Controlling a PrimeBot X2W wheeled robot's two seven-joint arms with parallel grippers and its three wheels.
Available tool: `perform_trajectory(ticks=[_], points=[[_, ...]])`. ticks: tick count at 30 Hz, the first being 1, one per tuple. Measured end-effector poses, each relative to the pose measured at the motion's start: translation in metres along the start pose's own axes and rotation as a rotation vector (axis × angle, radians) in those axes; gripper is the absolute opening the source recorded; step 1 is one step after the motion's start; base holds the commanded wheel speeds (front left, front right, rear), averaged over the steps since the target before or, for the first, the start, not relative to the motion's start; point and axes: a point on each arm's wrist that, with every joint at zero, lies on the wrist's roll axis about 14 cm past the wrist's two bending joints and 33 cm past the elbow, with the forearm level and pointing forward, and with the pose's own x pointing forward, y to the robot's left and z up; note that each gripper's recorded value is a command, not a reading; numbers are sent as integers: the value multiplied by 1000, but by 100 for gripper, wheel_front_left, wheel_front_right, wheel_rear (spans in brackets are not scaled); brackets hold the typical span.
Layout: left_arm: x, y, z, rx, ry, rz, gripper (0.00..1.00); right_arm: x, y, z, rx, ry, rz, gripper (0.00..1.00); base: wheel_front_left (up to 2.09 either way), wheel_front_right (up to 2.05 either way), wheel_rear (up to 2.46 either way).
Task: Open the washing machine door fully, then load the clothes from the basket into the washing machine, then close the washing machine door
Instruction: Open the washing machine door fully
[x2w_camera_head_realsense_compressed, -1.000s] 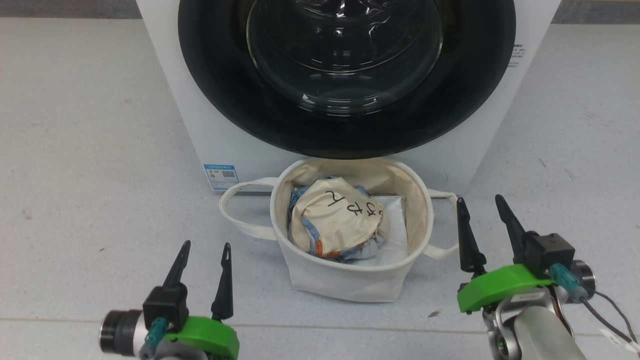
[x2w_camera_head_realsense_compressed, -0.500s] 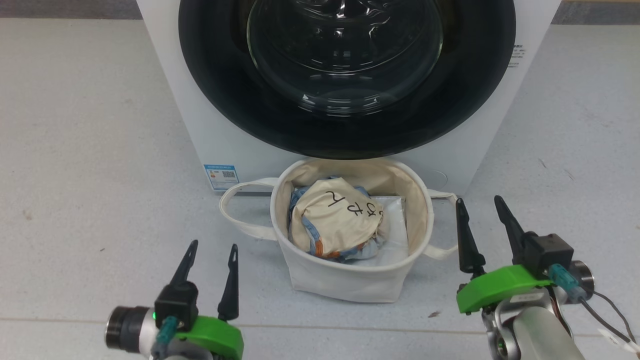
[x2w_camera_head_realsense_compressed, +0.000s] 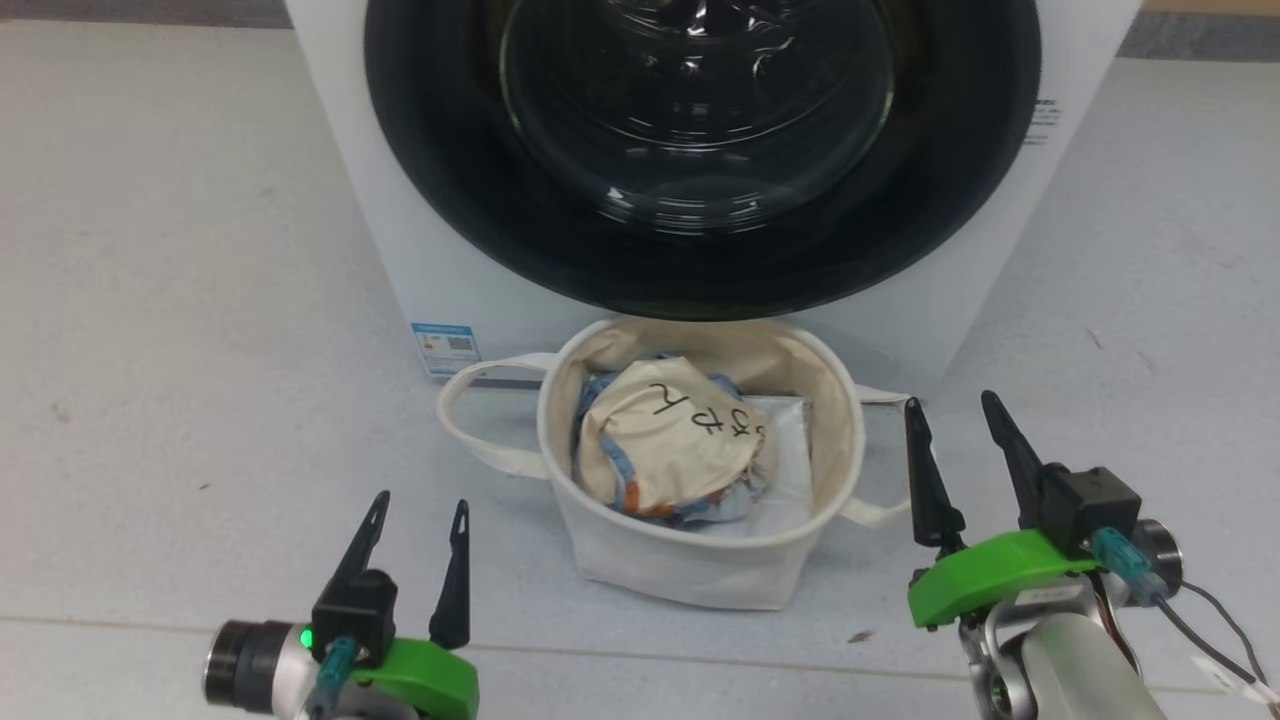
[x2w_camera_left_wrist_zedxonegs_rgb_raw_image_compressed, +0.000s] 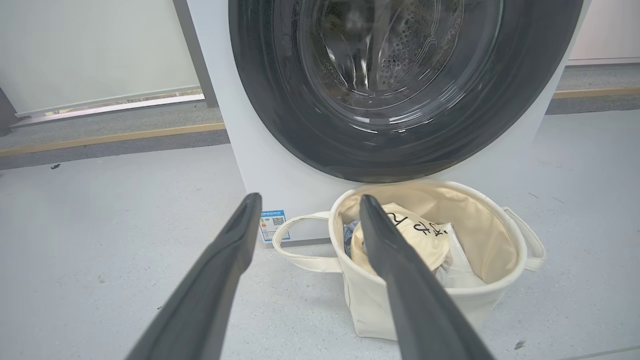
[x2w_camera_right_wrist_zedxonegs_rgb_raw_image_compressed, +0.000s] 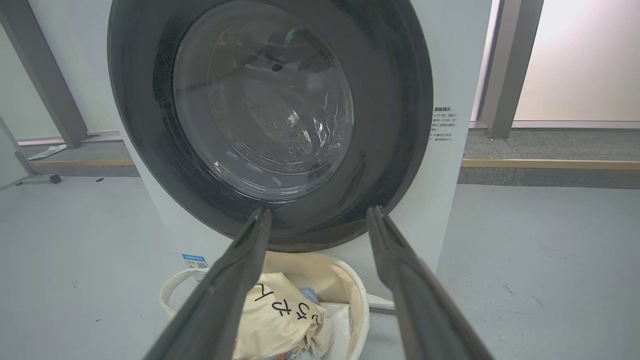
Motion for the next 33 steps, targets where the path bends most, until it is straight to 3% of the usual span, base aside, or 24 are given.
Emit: perform_trajectory(ticks=[13,21,33], points=[[0,3,3,12,-7,11,100,1,4,0,-3,0,13,100,109,136,-245],[-1,5,4,12,-12,21,100,2,6,-1,4,2,19,100,171,54,-225],[0,3,6,31,-20,7,100,4,5,-5,6,11,18,100,52,30,-82]])
